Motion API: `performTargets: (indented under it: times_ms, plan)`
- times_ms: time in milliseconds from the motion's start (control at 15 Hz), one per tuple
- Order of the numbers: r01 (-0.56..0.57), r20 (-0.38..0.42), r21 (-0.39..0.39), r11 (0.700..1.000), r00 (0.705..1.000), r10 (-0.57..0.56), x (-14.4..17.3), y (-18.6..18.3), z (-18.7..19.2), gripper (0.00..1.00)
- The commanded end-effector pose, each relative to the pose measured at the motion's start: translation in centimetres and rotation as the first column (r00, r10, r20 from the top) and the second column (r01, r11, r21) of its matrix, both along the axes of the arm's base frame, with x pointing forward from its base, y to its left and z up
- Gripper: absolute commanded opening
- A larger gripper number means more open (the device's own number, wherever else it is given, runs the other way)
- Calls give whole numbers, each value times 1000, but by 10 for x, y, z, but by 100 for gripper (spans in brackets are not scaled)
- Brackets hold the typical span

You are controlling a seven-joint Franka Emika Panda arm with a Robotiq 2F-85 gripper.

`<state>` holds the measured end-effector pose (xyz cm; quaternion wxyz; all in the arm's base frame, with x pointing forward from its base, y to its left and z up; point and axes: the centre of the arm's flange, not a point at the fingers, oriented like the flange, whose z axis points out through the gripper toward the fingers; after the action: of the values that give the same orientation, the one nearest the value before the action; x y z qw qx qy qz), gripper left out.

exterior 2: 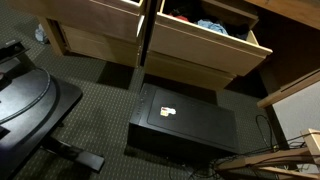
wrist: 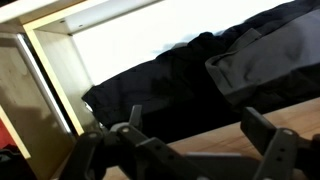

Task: Open the top right drawer and close the top left drawer.

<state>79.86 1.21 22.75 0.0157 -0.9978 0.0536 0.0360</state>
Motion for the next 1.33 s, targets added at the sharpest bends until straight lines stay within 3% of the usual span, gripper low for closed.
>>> performTargets:
  times_ms: [0,333,600,667,867,1067,1267]
  plan:
    - [-70,54,-89,994,996,75,-45,66,-3,100]
    - [-59,20,-153,986,998,63,-51,100,-5,100]
    - [20,4,-230,973,1000,-19,-59,127,-5,100]
    - [48,-35,-198,979,998,-56,-13,80,0,100]
    - [66,-39,-220,973,996,-76,-17,102,-1,100]
    - [19,46,-238,971,999,-9,-72,145,4,100]
    - [-19,57,-287,958,998,37,-81,168,4,100]
